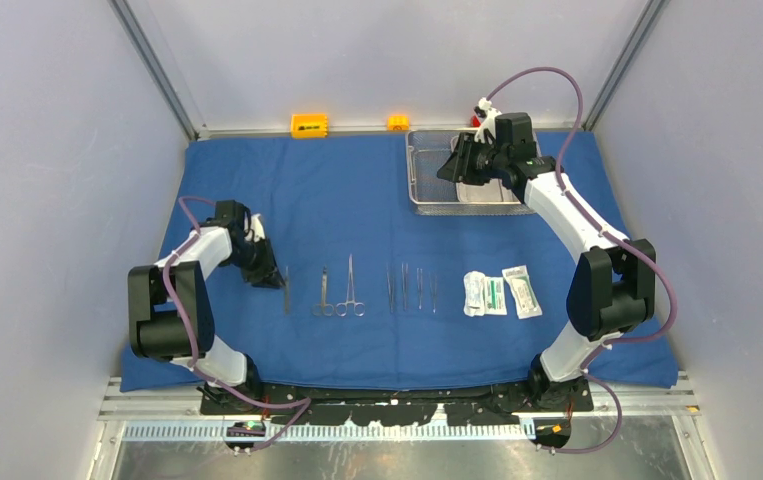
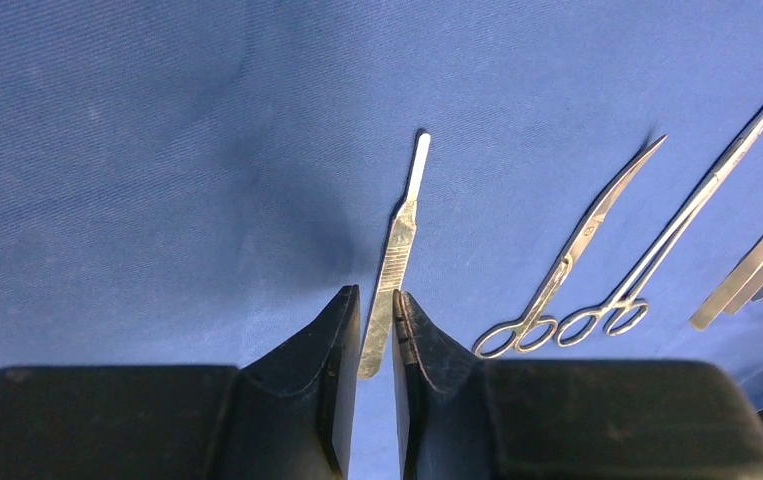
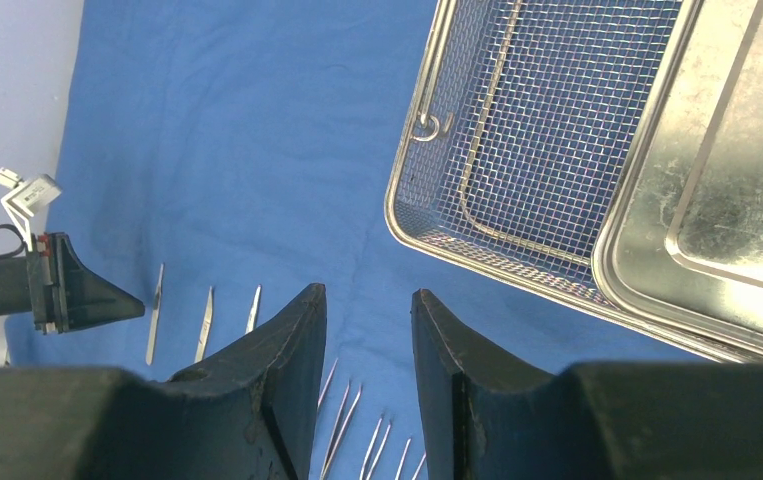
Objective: Open and lay out the surgical kit
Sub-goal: Place the medical item in the surgical kit.
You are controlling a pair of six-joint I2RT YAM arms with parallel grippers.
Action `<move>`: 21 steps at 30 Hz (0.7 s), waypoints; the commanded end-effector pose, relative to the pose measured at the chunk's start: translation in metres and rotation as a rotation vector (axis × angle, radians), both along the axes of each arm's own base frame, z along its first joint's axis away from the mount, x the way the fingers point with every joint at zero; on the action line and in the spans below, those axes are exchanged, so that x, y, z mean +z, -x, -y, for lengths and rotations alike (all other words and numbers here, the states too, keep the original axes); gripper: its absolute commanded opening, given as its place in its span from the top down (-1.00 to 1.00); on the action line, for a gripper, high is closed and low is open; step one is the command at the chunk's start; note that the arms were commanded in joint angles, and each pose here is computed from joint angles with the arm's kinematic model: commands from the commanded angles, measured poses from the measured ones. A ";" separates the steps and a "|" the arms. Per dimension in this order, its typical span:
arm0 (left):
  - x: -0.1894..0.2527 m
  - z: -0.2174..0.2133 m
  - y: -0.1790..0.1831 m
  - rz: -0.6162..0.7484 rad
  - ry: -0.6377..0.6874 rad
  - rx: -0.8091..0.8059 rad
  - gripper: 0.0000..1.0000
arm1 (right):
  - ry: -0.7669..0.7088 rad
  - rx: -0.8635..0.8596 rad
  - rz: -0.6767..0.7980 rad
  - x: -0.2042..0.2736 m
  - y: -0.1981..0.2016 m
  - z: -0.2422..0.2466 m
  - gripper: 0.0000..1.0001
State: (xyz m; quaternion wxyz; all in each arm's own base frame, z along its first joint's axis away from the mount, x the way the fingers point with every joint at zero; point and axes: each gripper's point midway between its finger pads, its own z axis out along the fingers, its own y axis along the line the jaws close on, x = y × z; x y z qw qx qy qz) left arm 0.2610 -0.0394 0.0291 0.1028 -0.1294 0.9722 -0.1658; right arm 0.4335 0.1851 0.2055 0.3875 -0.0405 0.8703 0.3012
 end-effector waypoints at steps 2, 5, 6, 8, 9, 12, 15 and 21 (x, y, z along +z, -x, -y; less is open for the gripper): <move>0.013 -0.002 -0.010 0.037 0.003 -0.003 0.56 | -0.004 0.003 0.083 0.028 -0.002 -0.001 0.16; 0.018 0.004 -0.009 0.059 0.008 -0.021 0.52 | -0.004 0.002 0.081 0.027 -0.003 0.000 0.16; 0.021 0.006 -0.010 0.073 0.002 -0.031 0.49 | -0.004 0.003 0.084 0.028 -0.003 -0.001 0.16; 0.024 0.009 -0.011 0.093 -0.021 -0.051 0.45 | -0.004 0.004 0.083 0.028 -0.003 -0.001 0.16; 0.025 0.009 -0.011 0.100 -0.034 -0.056 0.43 | -0.004 0.003 0.080 0.026 -0.003 -0.001 0.16; 0.027 0.008 -0.014 0.104 -0.075 -0.072 0.38 | -0.004 0.004 0.079 0.026 -0.002 -0.001 0.16; 0.030 0.011 -0.015 0.106 -0.118 -0.115 0.35 | 0.001 0.005 0.083 0.027 -0.001 0.000 0.16; 0.035 0.014 -0.021 0.113 -0.203 -0.200 0.25 | 0.031 0.006 0.097 0.025 -0.001 0.004 0.16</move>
